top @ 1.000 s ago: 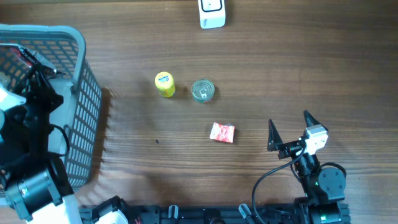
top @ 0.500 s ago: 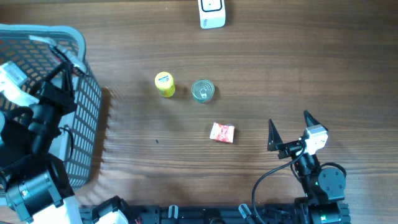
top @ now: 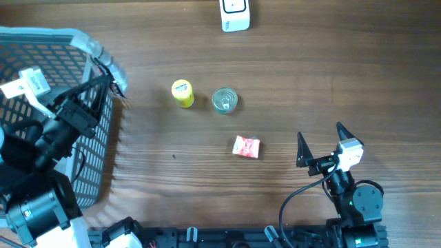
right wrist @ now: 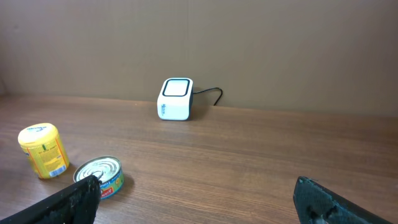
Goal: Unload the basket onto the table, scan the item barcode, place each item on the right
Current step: 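Lift the hex wrench package out and drop it on the table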
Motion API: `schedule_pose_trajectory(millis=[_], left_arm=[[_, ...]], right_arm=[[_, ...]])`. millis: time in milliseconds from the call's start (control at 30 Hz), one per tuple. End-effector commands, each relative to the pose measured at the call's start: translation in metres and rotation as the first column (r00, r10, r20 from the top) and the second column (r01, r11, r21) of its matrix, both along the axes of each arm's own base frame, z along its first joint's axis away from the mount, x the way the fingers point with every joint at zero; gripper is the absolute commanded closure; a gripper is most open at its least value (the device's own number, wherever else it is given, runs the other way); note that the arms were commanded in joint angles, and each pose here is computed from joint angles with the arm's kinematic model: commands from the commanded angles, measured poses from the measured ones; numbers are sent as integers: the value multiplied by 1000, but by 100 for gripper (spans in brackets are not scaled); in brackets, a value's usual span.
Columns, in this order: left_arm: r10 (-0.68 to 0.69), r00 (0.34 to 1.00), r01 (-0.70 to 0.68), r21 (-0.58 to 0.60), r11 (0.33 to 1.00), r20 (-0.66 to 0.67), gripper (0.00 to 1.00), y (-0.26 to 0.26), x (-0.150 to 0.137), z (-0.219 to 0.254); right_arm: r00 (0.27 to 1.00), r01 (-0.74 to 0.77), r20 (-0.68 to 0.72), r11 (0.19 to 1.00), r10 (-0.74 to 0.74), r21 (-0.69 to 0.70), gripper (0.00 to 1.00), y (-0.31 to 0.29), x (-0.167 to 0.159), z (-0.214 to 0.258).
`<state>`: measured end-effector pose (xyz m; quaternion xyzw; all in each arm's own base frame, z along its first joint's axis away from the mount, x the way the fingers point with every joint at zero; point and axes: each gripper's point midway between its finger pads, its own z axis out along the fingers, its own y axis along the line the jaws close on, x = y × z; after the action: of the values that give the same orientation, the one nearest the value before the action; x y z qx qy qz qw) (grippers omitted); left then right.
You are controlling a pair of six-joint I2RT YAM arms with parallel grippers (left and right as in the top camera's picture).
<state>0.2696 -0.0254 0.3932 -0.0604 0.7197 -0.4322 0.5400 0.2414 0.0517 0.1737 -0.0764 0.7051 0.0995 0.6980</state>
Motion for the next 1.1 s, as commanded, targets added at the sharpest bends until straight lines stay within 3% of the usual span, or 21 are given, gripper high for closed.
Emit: schedule_pose_trajectory(millis=[0,300,633,1067], left_arm=[[-157,988,157,-40,987,7,96,-24,-19,14],[-311,950,307,-122,944,-13,96,-42,-39,29],[-434,900,436,-140,889,51,96,-73,-59,68],[-435,897,440,-255,861,80,96,-86,-54,88]], right_arm=[[1000,10,7,1000,-9,-6,0,-1,0,1],[1000,10,7,1000,-9,-6,0,-1,0,1],[1000,10,7,1000,-9,-6,0,-1,0,1],[1000,10,7,1000,-9,-5,0,-1,0,1]])
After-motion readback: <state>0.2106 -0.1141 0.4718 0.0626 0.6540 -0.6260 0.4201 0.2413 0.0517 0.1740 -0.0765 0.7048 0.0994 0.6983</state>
